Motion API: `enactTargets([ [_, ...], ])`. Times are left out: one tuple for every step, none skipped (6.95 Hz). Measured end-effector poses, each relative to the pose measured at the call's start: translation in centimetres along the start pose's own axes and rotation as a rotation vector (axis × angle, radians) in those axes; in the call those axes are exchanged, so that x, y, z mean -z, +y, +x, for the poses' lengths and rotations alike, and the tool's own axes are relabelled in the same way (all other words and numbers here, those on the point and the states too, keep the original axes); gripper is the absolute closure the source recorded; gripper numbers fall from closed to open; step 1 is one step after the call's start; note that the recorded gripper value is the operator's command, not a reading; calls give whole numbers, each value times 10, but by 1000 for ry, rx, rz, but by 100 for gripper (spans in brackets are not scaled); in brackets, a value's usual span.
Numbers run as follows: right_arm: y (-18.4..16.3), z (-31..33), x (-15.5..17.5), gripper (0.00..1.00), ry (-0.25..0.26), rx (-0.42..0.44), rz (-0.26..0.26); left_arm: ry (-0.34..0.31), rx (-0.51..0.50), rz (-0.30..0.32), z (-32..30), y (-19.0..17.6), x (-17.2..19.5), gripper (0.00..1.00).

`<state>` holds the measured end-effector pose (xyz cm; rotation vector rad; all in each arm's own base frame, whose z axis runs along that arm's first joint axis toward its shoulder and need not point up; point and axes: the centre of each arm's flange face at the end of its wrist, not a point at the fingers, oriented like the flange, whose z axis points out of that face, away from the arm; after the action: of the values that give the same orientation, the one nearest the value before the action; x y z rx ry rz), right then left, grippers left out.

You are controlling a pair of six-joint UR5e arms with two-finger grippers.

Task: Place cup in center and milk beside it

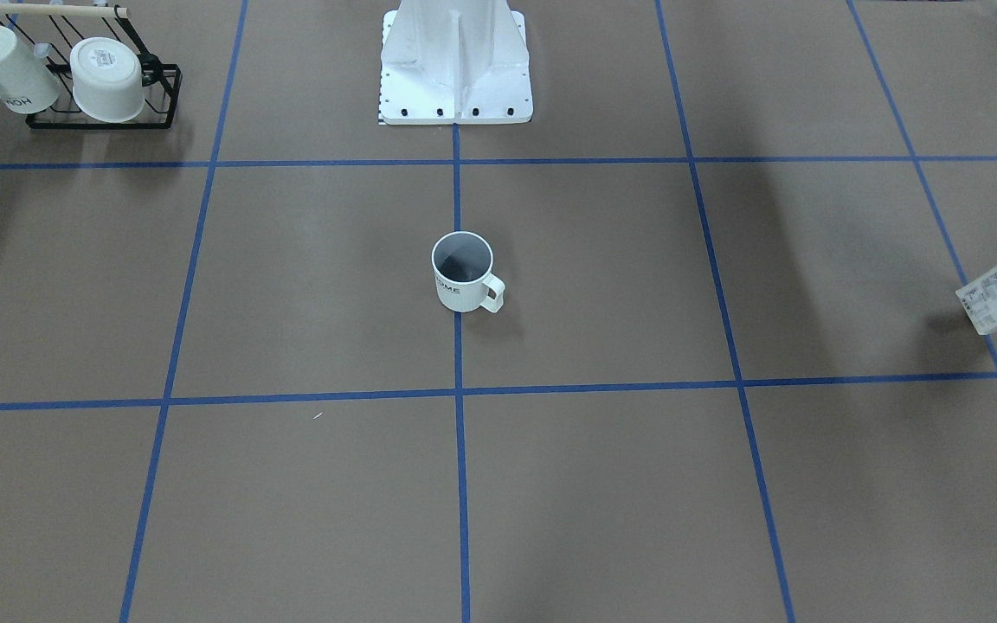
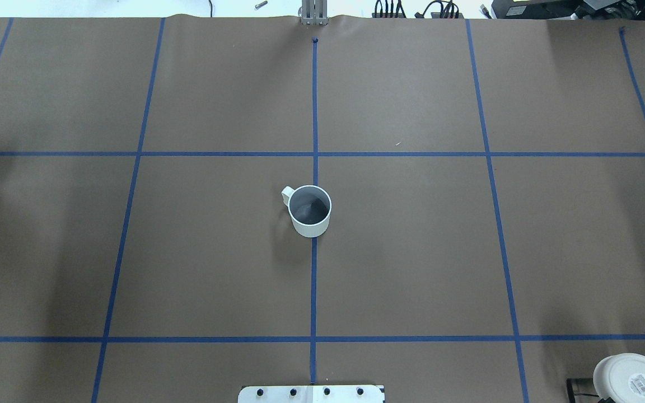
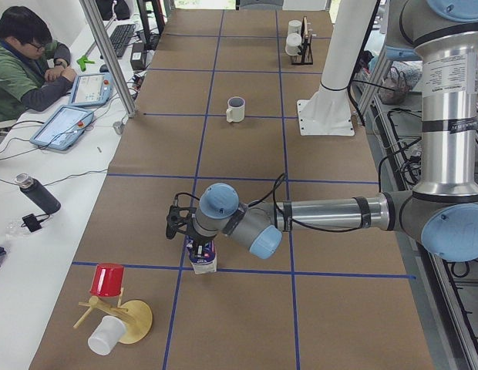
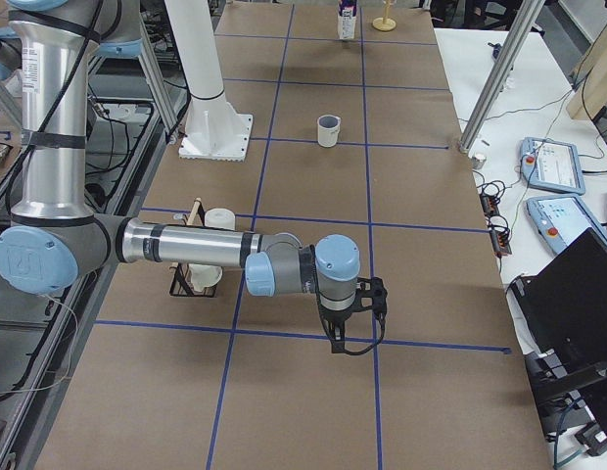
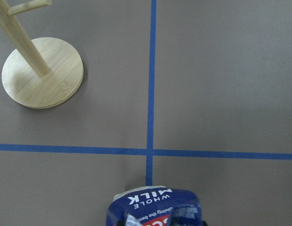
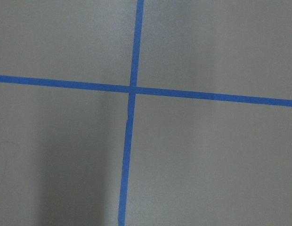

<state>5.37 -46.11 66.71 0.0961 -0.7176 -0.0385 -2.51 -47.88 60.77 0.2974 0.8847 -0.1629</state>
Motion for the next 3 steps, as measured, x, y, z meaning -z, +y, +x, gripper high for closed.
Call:
enactTargets([
  [0,0,0,0,0,0,0,1,4,-3,27,-10,18,89],
  [0,0,0,0,0,-1,0,4,-4,-6,58,-22,35,89],
  [0,0,0,0,-1,-2,-1,9,-21,-15,89,-32,44,89],
])
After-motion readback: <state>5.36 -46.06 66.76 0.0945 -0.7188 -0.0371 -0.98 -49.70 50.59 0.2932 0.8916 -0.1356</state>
